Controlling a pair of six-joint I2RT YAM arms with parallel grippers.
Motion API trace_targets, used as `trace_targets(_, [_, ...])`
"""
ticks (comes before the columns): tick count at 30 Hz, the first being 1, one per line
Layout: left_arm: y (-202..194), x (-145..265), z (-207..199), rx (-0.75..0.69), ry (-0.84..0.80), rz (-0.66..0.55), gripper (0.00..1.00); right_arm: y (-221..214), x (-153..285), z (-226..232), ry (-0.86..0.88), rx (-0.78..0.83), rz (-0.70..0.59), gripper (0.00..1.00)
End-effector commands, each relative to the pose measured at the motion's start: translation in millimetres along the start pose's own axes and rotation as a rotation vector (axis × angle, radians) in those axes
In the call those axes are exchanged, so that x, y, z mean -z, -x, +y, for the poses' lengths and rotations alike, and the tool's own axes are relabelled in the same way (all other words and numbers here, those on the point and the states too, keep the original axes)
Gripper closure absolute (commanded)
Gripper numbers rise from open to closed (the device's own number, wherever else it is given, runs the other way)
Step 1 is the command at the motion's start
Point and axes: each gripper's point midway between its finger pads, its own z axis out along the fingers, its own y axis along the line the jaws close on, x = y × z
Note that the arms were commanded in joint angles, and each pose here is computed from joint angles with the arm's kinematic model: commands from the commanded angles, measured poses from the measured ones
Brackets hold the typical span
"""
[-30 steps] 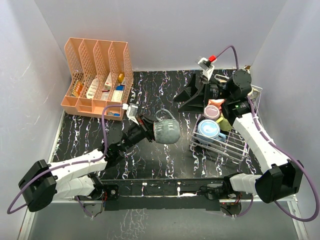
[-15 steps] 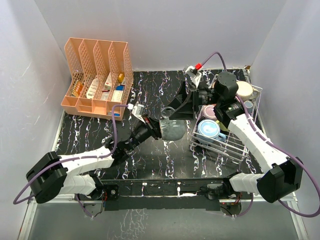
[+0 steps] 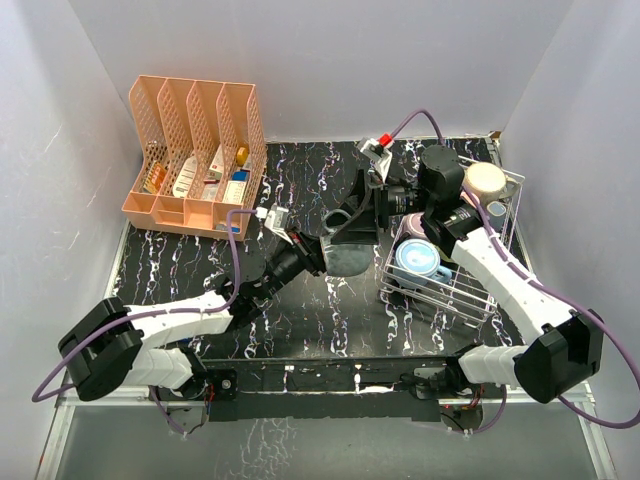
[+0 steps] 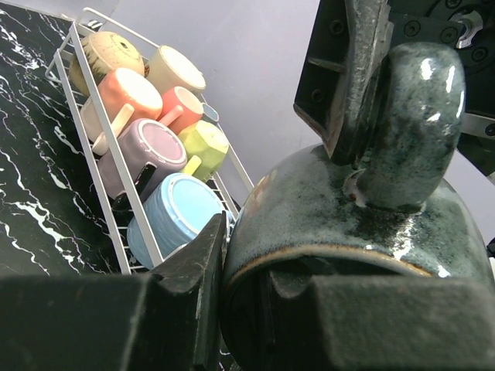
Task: Load the cups into the dish rack
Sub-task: Place the cup on the dish rack.
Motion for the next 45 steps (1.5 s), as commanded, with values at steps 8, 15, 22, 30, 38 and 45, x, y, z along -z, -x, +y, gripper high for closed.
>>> trace_targets(8, [52.4,-8.6,-49.8,0.035,-0.144,-0.168,1.00,3.9,-6.1,-2.5,-0.009,0.057,0.007,0.25])
trace_targets(15, [52.8,-8.0,-48.6,0.039,-0.140,-0.172,1.00,1.5,-5.9,-2.1,-0.001,0.072,0.014,0.45])
trace_targets(22, [51.8,-6.0,-48.0,0.050,-0.142,-0.173,1.00,-0.8,-6.2,-0.2,0.021,0.077,0.023,0.69])
trace_targets(30, [49.3,-2.3,-52.5,0.053,-0.179,-0.169,1.00,7.6,-1.9,12.9,0.079,0.128,0.016,0.92])
trace_targets(38, [41.1,7.8,-47.4,0.053,-0.166,-0.138,0.70,13.7,11.7,10.3,0.083,0.097,-0.020,0.92])
trace_targets(45, [34.5,31.8,-41.1,0.040,-0.147,-0.112,0.45,16.2,24.6,6.6,0.055,0.111,-0.039,0.92])
